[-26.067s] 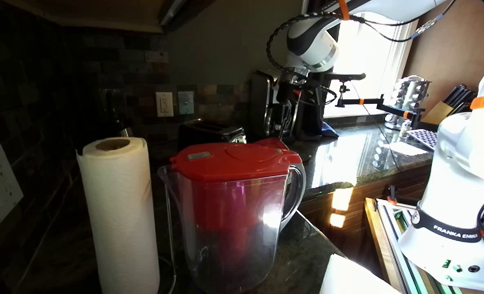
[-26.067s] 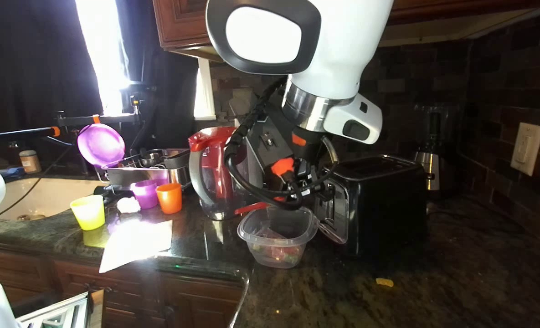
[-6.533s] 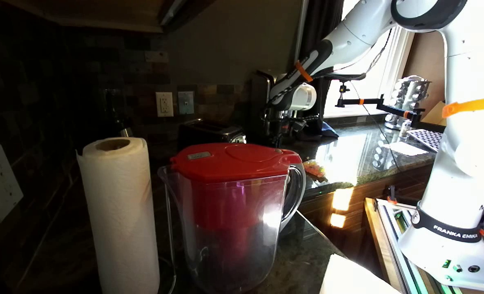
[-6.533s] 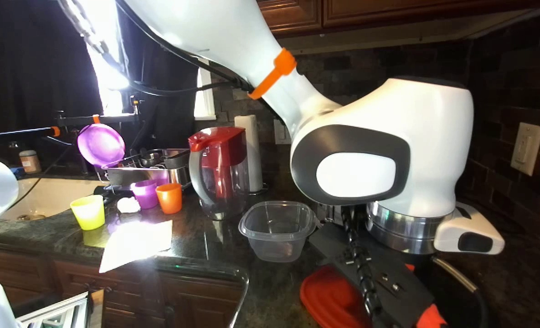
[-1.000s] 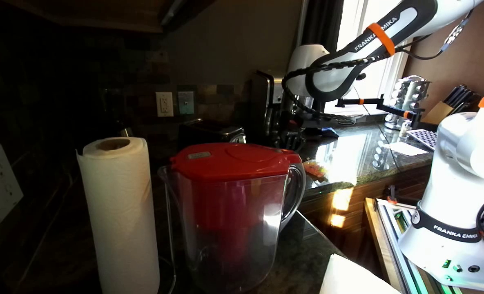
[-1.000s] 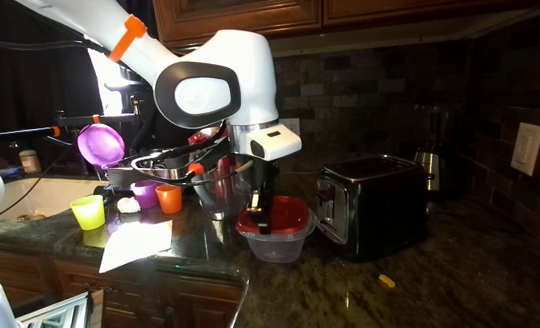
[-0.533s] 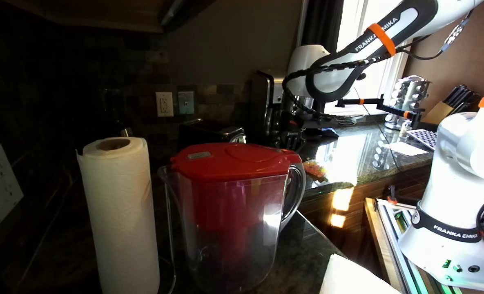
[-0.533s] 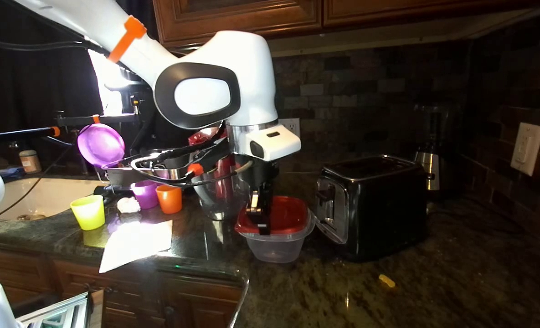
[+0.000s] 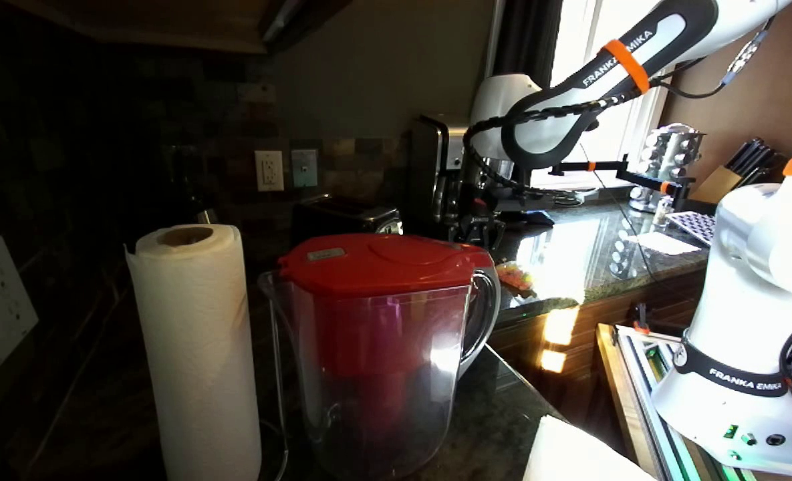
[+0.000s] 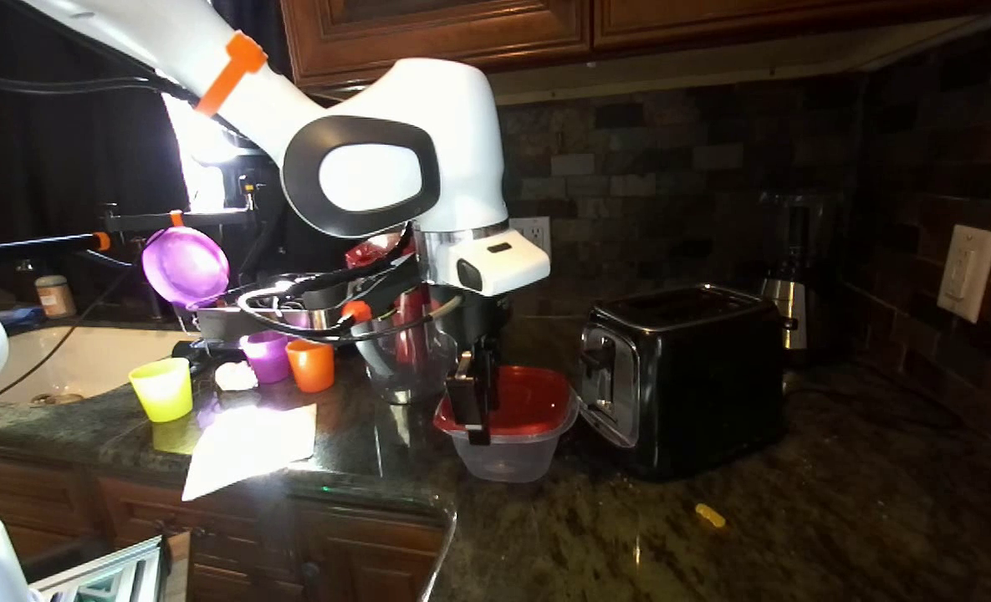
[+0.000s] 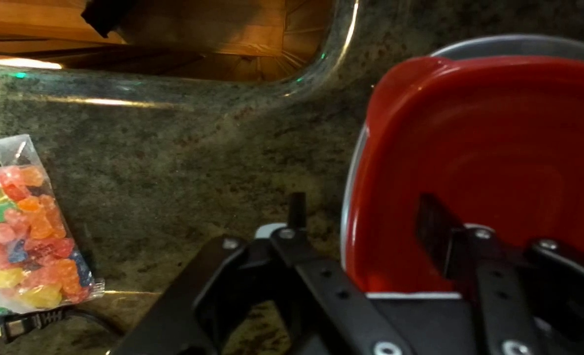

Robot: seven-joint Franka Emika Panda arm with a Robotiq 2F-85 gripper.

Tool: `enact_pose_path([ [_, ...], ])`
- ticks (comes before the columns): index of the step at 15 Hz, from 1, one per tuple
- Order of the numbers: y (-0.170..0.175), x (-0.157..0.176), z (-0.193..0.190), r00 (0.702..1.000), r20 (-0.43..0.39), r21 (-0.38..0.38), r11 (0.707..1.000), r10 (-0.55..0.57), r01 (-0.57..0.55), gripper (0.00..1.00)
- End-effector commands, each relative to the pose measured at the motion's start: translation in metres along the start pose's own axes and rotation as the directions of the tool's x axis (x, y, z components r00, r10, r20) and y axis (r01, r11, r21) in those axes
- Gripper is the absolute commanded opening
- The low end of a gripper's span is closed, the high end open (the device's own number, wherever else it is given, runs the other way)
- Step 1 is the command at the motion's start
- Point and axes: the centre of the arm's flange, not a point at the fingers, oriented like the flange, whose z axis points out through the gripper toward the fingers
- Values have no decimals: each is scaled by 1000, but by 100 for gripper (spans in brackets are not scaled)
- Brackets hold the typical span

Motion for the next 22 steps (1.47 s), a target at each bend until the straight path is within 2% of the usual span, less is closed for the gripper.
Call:
enact_pose_path([
  [1,5,-10,-4,1000,-2,-4,1000,16,-16,94],
  [2,6,-10,-7,1000,9,4,1000,0,0,99],
  [6,11,-8,-25,993,7,33,993,-116,116,100],
  [8,15,-8,-34,979,-8,28,979,-203,204,100],
  [10,20,-8,-44,950,-7,34,950,-311,311,99],
  [13,26,-7,-60,882,-63,63,881,-466,470,100],
  [16,30,-9,-73,800,-127,76,799,-586,597,100],
  [22,30,-15,-92,665,-213,73,667,-716,742,100],
])
